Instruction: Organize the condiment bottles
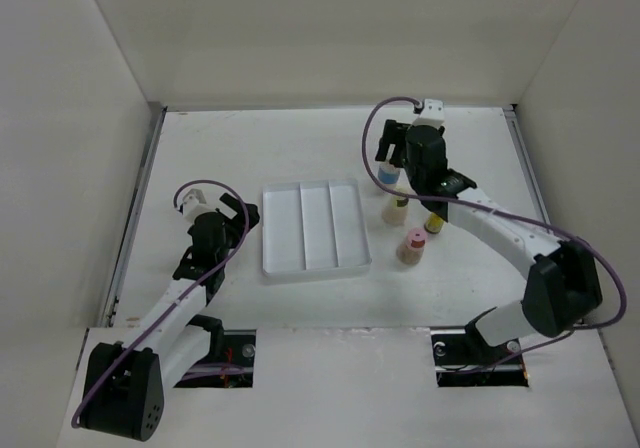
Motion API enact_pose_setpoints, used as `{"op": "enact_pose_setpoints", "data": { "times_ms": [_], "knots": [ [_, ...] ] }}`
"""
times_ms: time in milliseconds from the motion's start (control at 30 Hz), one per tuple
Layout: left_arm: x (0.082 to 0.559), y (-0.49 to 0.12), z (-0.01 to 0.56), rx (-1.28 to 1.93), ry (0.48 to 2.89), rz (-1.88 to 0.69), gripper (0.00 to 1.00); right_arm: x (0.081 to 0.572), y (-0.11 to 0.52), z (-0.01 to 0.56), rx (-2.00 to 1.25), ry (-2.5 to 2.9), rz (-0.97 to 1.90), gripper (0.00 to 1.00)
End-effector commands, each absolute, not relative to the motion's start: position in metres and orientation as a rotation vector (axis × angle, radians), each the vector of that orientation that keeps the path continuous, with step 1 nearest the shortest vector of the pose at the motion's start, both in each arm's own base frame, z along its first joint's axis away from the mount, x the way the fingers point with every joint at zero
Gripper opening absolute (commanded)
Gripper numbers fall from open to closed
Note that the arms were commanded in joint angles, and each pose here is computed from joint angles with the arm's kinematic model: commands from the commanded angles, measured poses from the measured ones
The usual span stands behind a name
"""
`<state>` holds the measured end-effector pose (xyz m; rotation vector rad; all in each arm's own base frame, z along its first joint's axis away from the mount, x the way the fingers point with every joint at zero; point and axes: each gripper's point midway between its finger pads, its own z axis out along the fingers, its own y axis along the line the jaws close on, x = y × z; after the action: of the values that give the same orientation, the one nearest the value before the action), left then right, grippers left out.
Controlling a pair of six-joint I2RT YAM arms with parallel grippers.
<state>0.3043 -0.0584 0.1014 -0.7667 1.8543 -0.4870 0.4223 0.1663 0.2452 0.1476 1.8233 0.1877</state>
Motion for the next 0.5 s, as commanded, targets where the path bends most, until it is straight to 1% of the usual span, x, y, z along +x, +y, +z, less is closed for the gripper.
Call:
{"op": "enact_pose_setpoints", "data": {
  "times_ms": [0, 133, 333, 433, 467],
  "knots": [
    [0.309, -0.06, 0.112, -0.741, 1.809, -0.509, 1.0, 0.448, 0.168, 0.249, 0.109, 1.836, 0.154, 0.88],
    [0.308, -0.06, 0.109, -0.742, 1.811, -0.505, 1.0, 0.472, 0.16, 0.231, 0.131, 1.873, 0.098, 0.89],
    [0.31, -0.058, 0.106, -0.75, 1.815, -0.498, 1.0, 0.48, 0.157, 0.193, 0.134, 1.954, 0.026, 0.91],
    [0.312, -0.06, 0.107, -0.742, 1.822, -0.5, 1.0, 0.482, 0.166, 0.181, 0.108, 1.984, 0.05, 0.89],
    [0.312, -0.061, 0.107, -0.742, 1.82, -0.499, 1.0, 0.483, 0.169, 0.178, 0.103, 1.99, 0.053, 0.86]
  ]
}}
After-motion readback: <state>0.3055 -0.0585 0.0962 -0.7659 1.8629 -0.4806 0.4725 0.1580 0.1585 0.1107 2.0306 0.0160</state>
